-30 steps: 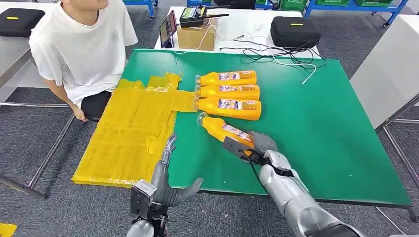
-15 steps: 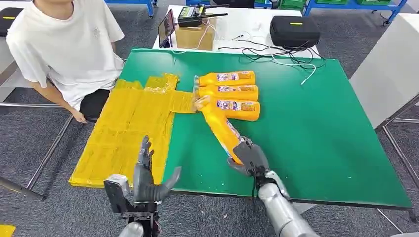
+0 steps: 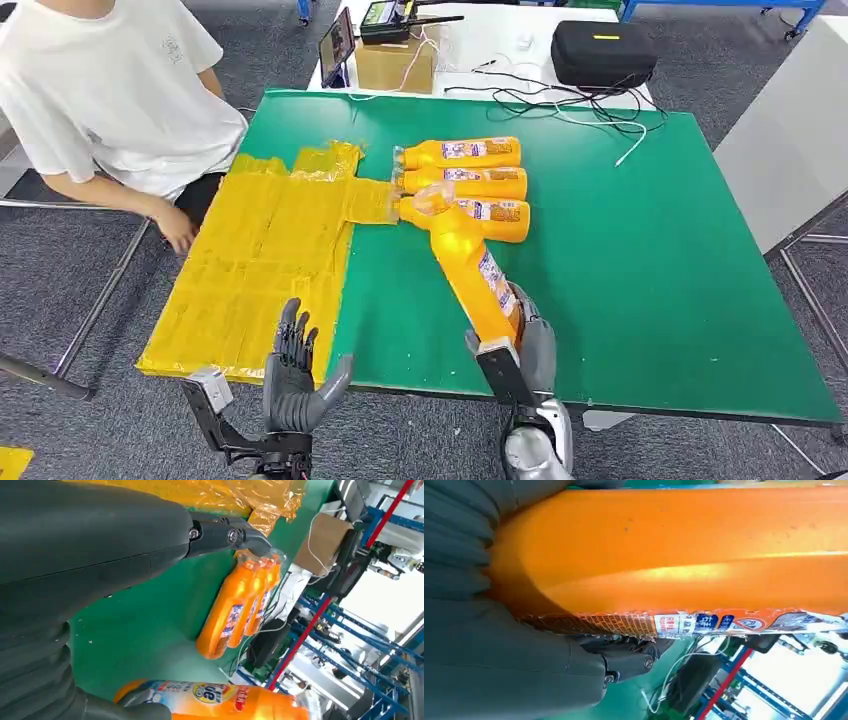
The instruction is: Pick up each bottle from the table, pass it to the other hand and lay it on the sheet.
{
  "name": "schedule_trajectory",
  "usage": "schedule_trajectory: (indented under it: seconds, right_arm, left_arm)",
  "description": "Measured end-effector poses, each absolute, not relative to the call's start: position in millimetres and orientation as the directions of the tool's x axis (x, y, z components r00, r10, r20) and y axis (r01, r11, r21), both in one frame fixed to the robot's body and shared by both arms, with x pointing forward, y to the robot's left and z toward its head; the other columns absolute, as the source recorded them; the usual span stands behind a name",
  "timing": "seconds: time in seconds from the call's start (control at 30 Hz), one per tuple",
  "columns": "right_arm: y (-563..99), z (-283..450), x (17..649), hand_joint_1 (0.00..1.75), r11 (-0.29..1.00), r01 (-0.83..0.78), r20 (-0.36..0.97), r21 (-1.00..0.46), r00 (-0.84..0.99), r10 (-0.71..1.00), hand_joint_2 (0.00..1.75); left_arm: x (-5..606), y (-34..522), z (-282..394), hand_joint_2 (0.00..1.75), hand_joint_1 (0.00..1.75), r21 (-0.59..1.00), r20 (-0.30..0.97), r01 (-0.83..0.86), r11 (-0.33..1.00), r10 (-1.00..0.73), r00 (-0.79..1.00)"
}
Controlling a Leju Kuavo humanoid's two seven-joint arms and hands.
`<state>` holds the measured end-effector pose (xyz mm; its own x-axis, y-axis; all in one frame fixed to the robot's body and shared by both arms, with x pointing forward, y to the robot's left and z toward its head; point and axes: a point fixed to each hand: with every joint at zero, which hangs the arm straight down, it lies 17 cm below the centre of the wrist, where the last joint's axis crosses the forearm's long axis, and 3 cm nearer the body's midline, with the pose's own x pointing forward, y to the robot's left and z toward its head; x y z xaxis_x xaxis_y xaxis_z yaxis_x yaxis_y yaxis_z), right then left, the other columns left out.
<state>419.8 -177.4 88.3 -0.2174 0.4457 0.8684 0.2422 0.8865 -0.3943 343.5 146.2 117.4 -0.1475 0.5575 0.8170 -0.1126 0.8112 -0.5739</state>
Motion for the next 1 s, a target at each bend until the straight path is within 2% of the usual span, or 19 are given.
schedule_trajectory:
  seconds: [0.1,0.17,0.3,0.4,0.5,0.93,0.97,1.0]
  right_arm:
    - [-158,94,417,1.75,0.885,0.195,0.846,-0.424,-0.263,0.463,1.75]
    - [-124,96,410,1.75,0.890,0.109,0.835,-0.442,-0.312,0.453,1.75]
    - [-32,99,374,1.75,0.903,-0.117,0.838,-0.413,-0.437,0.327,1.75]
    - [11,113,349,1.75,0.892,-0.226,0.821,-0.390,-0.525,0.226,1.75]
    - [26,121,338,1.75,0.880,-0.279,0.805,-0.385,-0.567,0.173,1.75]
    - [29,134,339,1.75,0.836,-0.333,0.759,-0.437,-0.635,0.143,1.75]
    - [30,134,339,1.75,0.832,-0.342,0.759,-0.437,-0.636,0.138,1.75]
    - [30,135,340,1.75,0.829,-0.346,0.759,-0.439,-0.637,0.136,1.75]
  left_arm:
    - [342,138,126,1.75,0.00,-0.557,0.824,-0.065,0.828,0.541,-0.165]
    - [340,123,132,1.75,0.00,-0.581,0.804,0.010,0.814,0.576,-0.145]
    - [337,104,143,1.75,0.00,-0.631,0.760,0.116,0.767,0.641,-0.105]
    - [336,99,149,1.75,0.00,-0.665,0.726,0.163,0.729,0.682,-0.091]
    - [334,94,158,1.75,0.00,-0.689,0.692,0.217,0.692,0.716,-0.088]
    - [342,89,175,1.75,0.00,-0.673,0.666,0.330,0.662,0.736,-0.118]
    - [343,89,175,1.75,0.03,-0.678,0.660,0.333,0.655,0.743,-0.116]
    - [343,90,175,1.75,0.58,-0.682,0.656,0.335,0.650,0.746,-0.115]
